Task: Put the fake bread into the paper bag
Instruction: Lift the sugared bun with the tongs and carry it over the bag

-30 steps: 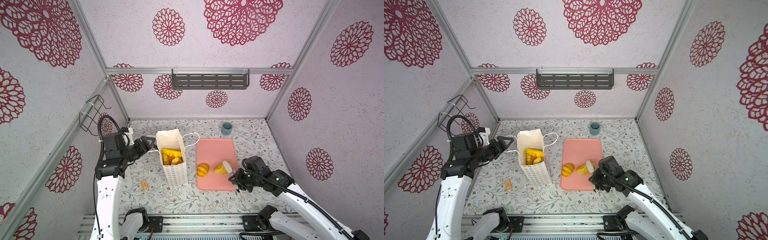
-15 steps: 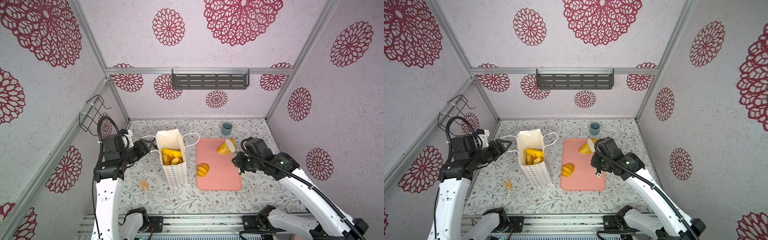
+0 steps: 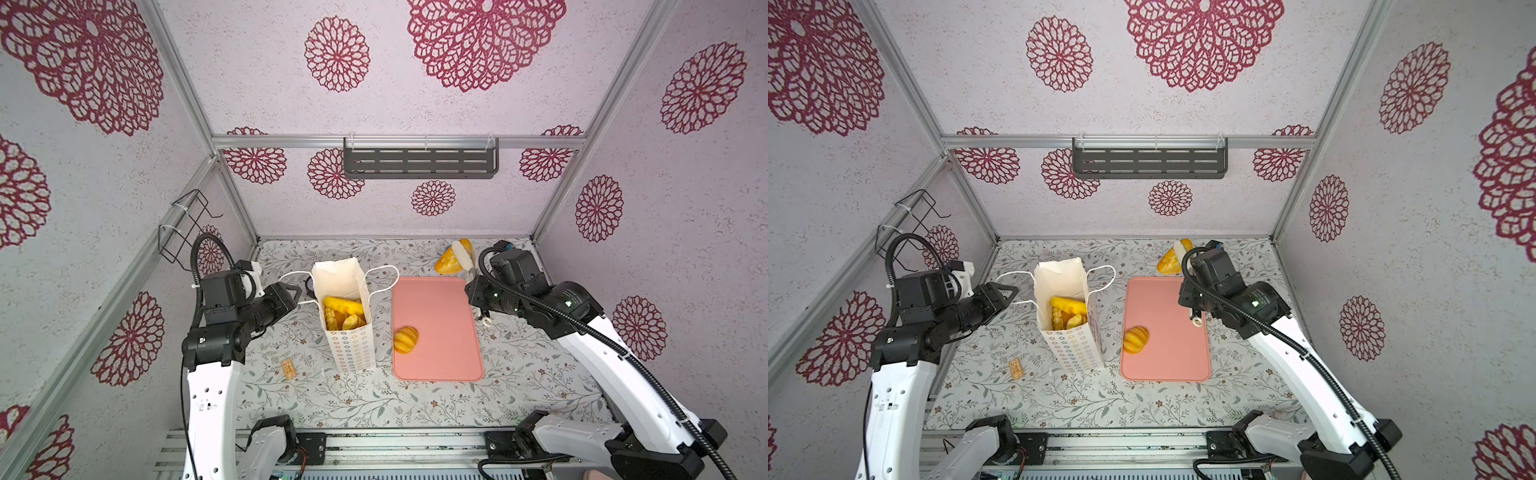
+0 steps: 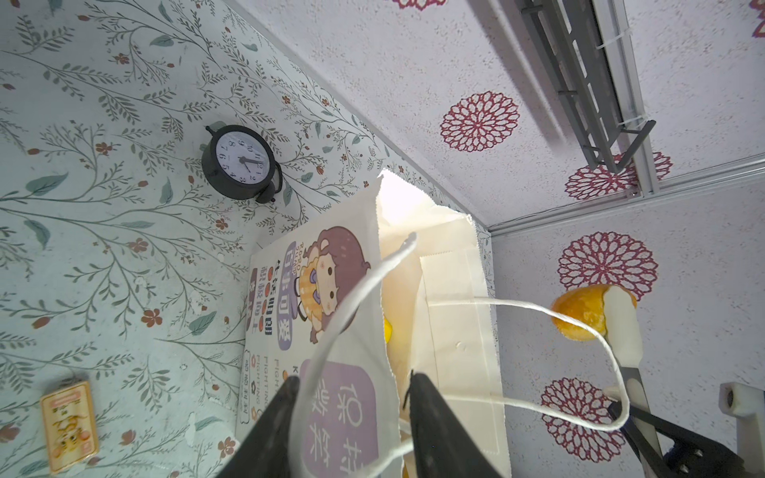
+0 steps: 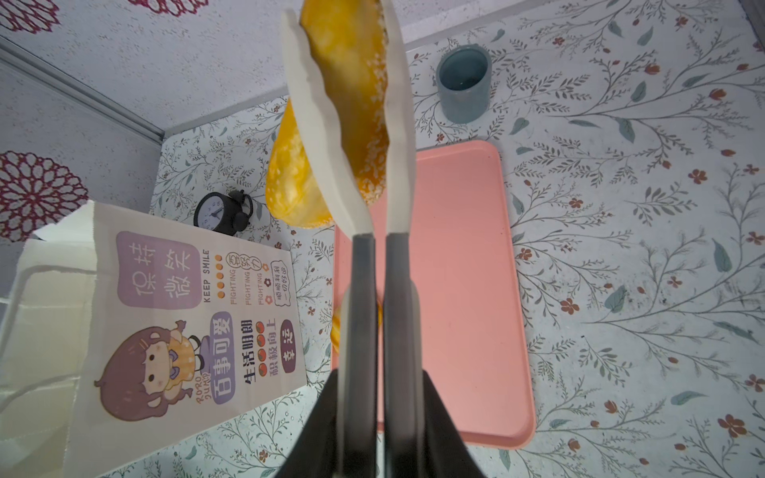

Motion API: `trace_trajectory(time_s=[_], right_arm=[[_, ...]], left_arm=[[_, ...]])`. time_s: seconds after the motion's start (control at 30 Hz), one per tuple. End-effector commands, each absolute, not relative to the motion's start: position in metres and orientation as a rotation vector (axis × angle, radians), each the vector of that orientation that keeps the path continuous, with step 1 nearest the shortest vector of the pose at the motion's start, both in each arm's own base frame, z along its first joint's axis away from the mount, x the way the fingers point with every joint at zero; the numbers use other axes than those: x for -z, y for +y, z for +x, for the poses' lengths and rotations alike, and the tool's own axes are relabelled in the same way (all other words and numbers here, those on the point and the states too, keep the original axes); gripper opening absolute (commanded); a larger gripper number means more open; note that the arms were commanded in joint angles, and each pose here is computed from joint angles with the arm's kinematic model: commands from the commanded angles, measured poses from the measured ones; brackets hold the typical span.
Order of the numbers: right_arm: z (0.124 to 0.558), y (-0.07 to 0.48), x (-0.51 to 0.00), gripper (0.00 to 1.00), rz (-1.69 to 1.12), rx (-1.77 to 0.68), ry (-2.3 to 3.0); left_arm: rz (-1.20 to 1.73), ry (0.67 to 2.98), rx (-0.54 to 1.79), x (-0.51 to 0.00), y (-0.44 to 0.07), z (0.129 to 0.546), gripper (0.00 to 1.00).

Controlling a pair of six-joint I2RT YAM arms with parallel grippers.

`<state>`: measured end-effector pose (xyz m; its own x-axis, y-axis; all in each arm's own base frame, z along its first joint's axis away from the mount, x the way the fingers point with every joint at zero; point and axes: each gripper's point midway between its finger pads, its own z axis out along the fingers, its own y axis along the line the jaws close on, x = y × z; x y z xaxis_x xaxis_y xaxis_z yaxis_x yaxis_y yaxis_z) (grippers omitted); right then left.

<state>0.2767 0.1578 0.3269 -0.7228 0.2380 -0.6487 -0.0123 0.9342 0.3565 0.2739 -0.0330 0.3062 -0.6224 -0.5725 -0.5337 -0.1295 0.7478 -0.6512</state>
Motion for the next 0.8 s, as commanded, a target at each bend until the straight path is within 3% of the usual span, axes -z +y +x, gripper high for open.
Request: trace_trajectory(time_s=[0.0, 0.47, 0.77], right_arm=[[0.287, 0.155, -0.374, 0.17, 0.132, -0.457, 2.198], [0.284, 0.226, -0.448, 0.15, -0.157, -0.841, 2.003], [0.249, 0.289, -0.456, 0.15, -0.447, -0.901, 1.971]], left_arm=[[-0.497, 2.145, 0.714, -0.32, -0.031, 0.269, 0.42], [-0.502, 2.147, 0.689, -0.323, -0.029, 0.261, 0.25], [-0.517, 2.143, 0.699, -0.322, -0.029, 0.264, 0.03]])
